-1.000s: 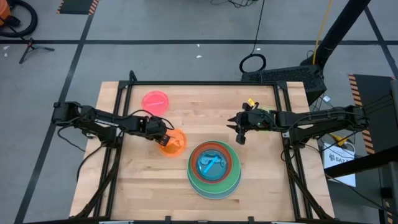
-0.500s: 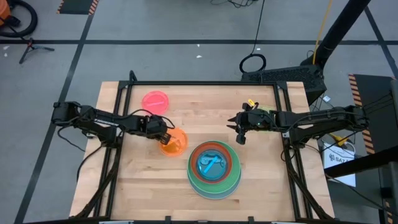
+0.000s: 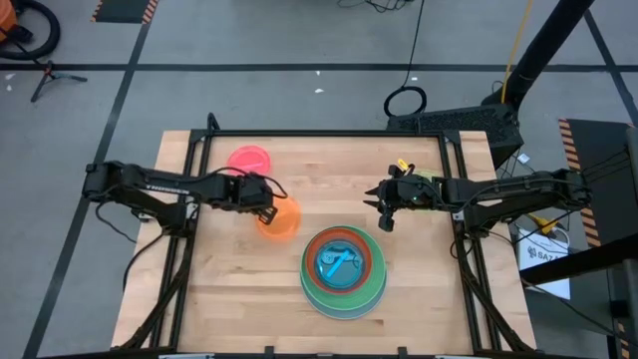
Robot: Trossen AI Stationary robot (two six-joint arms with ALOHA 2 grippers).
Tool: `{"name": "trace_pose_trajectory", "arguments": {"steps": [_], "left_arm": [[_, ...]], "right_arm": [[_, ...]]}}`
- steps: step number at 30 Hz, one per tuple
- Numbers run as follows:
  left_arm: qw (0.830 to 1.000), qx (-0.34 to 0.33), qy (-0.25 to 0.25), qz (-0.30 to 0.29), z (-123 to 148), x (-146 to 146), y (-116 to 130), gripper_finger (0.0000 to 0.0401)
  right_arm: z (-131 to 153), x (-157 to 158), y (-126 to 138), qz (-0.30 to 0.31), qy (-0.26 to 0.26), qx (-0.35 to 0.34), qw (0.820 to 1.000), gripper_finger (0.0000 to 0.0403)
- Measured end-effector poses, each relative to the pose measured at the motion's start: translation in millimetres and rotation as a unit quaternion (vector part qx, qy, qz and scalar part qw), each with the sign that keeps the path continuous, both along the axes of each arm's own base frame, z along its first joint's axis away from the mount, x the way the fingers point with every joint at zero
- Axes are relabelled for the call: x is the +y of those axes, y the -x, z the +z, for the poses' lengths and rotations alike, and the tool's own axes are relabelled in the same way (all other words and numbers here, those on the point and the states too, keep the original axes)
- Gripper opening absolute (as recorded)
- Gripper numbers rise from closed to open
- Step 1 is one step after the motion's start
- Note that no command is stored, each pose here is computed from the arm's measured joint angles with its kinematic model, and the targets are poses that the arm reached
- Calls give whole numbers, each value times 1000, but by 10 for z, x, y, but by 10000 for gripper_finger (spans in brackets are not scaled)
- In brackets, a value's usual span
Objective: Stack plastic plates
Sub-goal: Stack the orange plate on top of the blue plate
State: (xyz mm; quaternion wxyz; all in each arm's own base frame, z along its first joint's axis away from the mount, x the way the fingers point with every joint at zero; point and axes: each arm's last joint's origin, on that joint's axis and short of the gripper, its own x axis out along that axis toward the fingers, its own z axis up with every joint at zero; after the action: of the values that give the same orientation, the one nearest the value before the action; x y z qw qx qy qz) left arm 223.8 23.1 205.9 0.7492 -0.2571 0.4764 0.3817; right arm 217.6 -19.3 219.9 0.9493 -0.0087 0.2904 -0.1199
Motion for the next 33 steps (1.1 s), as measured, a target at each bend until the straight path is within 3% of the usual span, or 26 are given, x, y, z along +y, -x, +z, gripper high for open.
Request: {"name": "trace_pose_trajectory", "arguments": {"steps": [6, 12, 16, 23, 33], "left_arm": [[998, -21, -43, -30, 498, -1, -138, 6], [988, -106, -68, -87, 1084, -164, -290, 6], [976, -167, -72, -123, 1295, -323, -362, 6], [962, -223, -58, -147, 1291, -533, -536, 6], [963, -201, -22, -177, 924, -693, -922, 6]], "right_arm": [[-4, 0, 2, 0, 0, 2, 1000, 109], [-4, 0, 2, 1, 1, 2, 1000, 109], [-4, 0, 2, 1, 1, 2, 1000, 109], [-3, 0, 2, 1, 1, 2, 1000, 109], [-3, 1, 1, 1, 1, 2, 1000, 109]]}}
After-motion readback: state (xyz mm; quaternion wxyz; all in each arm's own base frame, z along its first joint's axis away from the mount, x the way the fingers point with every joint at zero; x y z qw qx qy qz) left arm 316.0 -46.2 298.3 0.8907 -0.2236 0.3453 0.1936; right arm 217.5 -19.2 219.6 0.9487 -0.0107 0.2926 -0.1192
